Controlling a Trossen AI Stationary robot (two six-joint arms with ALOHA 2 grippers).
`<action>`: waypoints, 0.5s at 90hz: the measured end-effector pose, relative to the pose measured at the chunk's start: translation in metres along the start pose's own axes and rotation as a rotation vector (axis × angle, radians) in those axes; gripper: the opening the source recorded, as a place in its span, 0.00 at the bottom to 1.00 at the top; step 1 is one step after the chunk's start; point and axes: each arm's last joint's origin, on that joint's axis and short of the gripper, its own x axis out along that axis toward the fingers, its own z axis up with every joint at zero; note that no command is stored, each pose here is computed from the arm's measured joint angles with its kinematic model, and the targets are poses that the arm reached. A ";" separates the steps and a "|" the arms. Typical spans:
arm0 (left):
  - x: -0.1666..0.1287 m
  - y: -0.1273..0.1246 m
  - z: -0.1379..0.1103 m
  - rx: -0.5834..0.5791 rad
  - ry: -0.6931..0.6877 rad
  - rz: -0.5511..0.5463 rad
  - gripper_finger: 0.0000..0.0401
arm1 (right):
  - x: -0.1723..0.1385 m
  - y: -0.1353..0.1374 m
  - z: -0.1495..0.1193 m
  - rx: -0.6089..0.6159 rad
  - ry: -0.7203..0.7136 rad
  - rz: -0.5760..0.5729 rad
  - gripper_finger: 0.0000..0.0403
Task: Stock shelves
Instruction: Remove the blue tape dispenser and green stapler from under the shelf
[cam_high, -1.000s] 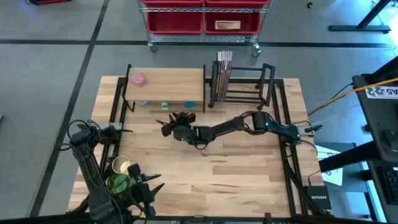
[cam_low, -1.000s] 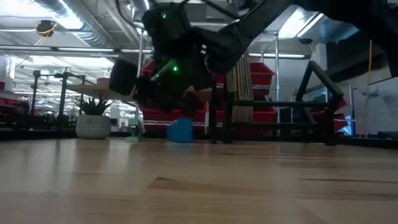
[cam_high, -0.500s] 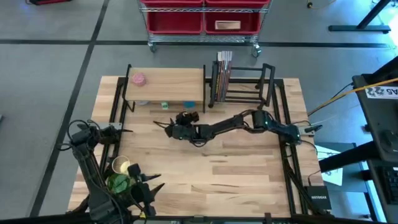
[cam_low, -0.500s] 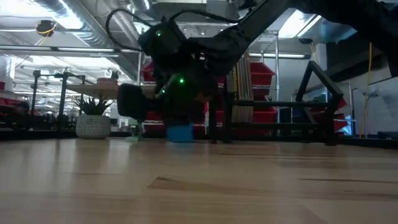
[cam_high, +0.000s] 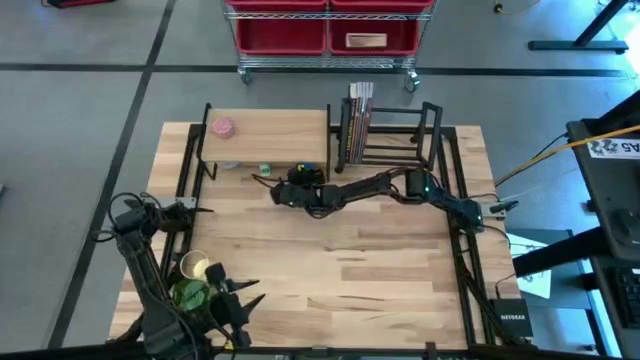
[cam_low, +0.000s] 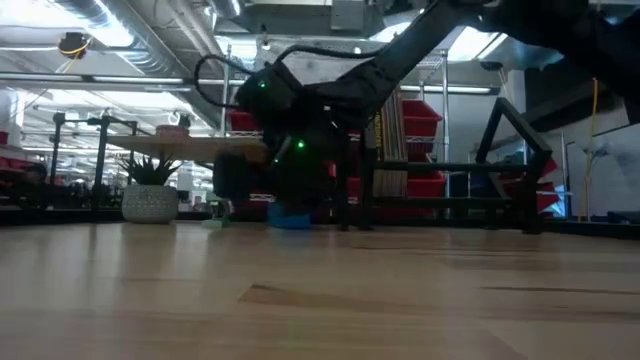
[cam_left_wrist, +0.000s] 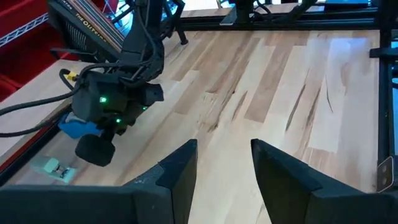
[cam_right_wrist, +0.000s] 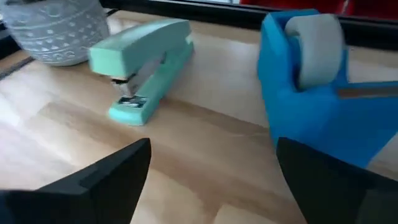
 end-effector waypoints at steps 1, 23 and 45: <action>0.000 0.000 0.000 0.000 0.000 0.000 0.35 | 0.000 0.000 0.000 -0.003 0.002 -0.003 0.83; 0.000 0.000 0.000 -0.009 -0.005 0.001 0.35 | 0.001 -0.010 -0.007 -0.053 0.047 -0.093 0.83; -0.007 -0.001 -0.003 0.005 -0.003 -0.018 0.35 | 0.002 -0.007 -0.004 -0.166 0.042 -0.052 0.83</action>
